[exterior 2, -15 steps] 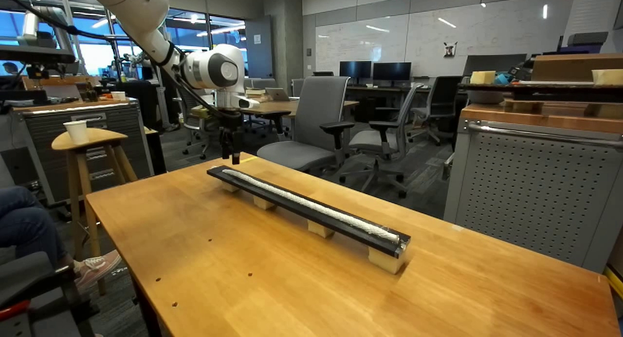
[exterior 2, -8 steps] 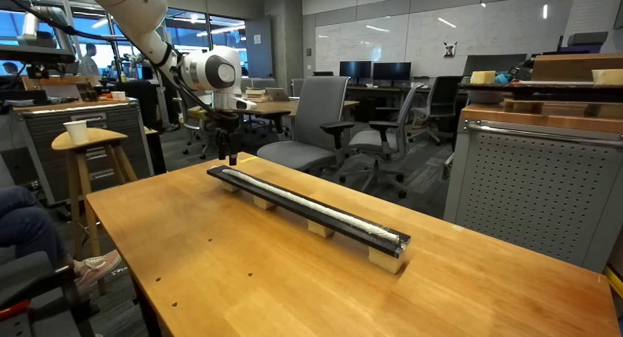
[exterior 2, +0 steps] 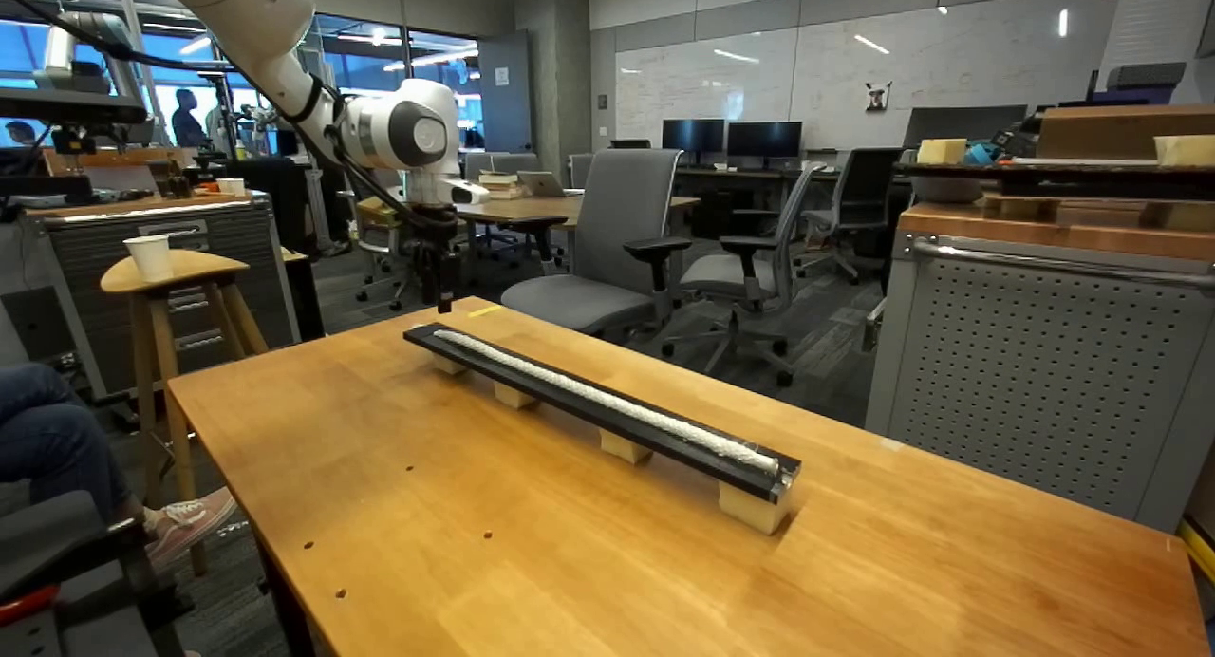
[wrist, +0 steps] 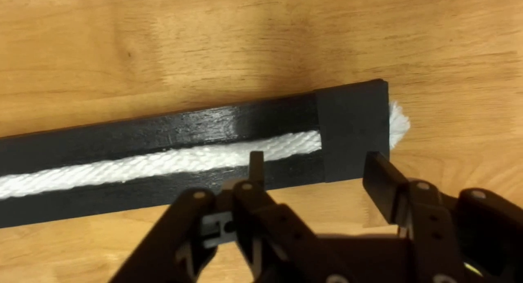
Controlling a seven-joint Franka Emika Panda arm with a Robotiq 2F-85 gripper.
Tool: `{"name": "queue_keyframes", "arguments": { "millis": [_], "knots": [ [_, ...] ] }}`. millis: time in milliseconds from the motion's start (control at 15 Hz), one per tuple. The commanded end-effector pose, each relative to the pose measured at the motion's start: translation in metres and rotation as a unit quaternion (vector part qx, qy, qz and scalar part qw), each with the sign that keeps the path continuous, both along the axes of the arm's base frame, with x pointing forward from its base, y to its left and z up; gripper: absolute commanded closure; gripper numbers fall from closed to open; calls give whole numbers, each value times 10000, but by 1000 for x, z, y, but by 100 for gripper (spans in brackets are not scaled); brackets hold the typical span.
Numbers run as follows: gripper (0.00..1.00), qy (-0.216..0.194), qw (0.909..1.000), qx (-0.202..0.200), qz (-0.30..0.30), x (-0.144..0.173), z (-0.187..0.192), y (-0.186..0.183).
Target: Put the rope on the skate then press on it
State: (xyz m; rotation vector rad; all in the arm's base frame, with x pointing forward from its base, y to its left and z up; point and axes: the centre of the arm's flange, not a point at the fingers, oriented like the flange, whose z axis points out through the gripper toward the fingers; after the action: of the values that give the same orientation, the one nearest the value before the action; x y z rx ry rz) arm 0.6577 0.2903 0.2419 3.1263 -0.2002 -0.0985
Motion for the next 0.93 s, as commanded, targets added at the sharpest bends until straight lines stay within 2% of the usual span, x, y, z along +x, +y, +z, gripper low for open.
{"name": "queue_keyframes", "arguments": {
  "millis": [0,200,333,867],
  "knots": [
    [65,-26,9997,224,37,10,3,6],
    [89,-26,9997,243,-6,13,-1,6],
    [100,-49,9998,207,-49,15,-5,5],
    [100,27,9998,115,-153,18,-33,-14]
  ]
}}
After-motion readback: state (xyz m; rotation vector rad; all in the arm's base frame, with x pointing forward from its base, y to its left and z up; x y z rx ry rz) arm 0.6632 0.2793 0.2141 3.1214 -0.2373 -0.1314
